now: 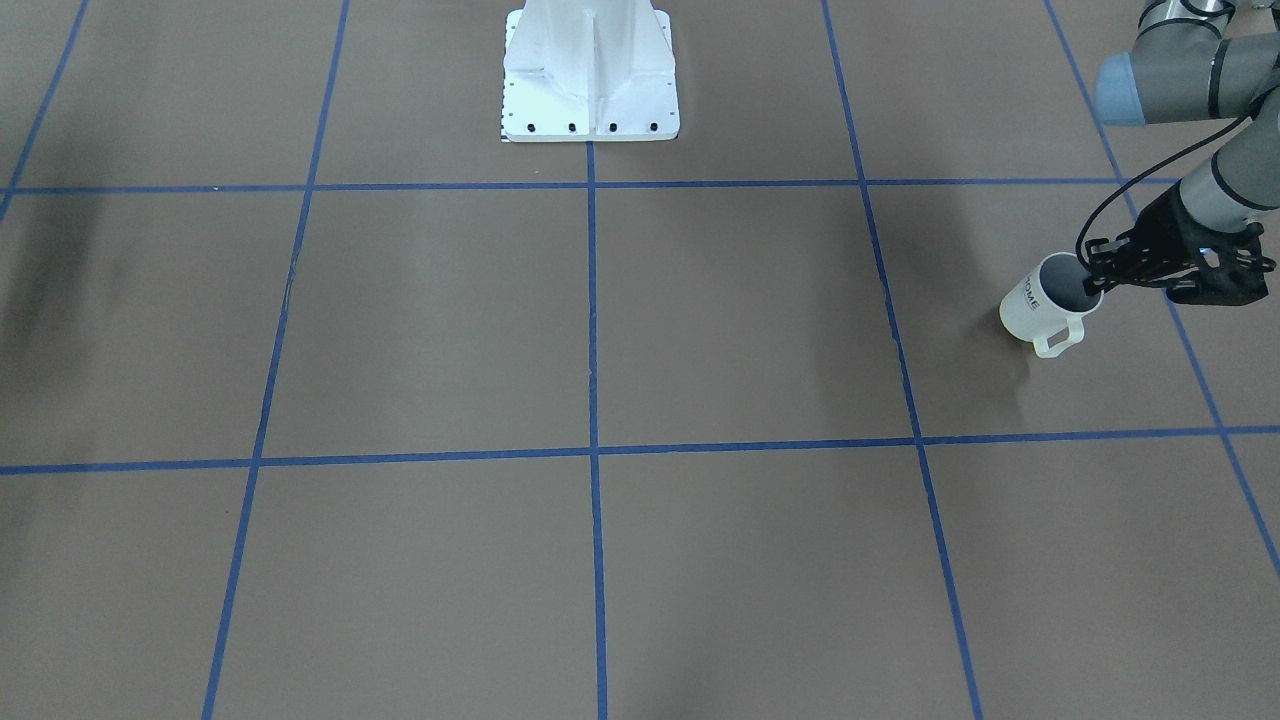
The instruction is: Left arm hands cup to right arm to dump lemon
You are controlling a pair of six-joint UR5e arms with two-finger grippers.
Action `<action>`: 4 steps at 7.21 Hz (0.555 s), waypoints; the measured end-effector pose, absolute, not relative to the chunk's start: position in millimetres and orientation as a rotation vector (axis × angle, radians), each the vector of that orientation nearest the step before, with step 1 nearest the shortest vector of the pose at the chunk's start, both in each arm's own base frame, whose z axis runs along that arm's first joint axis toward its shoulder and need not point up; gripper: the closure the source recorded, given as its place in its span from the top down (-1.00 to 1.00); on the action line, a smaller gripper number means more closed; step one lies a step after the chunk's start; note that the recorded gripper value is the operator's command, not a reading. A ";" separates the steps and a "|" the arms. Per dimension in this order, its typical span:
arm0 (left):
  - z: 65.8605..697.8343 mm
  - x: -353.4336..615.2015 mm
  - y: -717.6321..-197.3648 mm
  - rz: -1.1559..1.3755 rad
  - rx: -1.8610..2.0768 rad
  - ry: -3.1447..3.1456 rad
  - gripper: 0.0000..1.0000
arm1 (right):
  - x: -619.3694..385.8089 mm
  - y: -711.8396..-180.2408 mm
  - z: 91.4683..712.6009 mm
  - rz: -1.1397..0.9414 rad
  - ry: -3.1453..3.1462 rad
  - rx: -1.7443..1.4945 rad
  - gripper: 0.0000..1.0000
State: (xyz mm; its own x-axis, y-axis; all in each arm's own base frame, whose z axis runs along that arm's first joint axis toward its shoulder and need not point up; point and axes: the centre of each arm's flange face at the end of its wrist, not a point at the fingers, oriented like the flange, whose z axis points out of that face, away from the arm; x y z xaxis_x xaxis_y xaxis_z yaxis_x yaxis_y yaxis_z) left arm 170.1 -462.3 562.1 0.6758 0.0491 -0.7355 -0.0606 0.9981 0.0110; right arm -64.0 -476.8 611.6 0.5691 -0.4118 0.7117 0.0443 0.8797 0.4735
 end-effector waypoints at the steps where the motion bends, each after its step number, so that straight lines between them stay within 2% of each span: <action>1: 562.2 171.4 -461.8 0.062 -0.017 0.826 -1.00 | -65.1 -476.8 611.4 -0.280 -0.934 0.432 1.00; 2: 563.1 173.5 -461.1 0.064 -0.021 0.825 -0.89 | -65.7 -476.9 611.4 -0.281 -0.934 0.432 1.00; 3: 564.6 175.7 -460.3 0.067 -0.025 0.824 0.58 | -65.9 -477.2 611.6 -0.282 -0.934 0.431 1.00; 4: 565.6 177.1 -460.0 0.070 -0.028 0.823 1.00 | -66.2 -478.0 611.7 -0.279 -0.933 0.424 1.00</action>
State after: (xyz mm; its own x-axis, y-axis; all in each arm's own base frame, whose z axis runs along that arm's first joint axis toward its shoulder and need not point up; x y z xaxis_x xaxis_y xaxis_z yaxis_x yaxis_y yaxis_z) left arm 177.1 -460.0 565.6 0.6778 0.0513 -0.7335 -0.0730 0.9973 0.0024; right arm -66.2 -478.0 611.7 0.5691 -0.4092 0.7133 0.0493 0.8828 0.4671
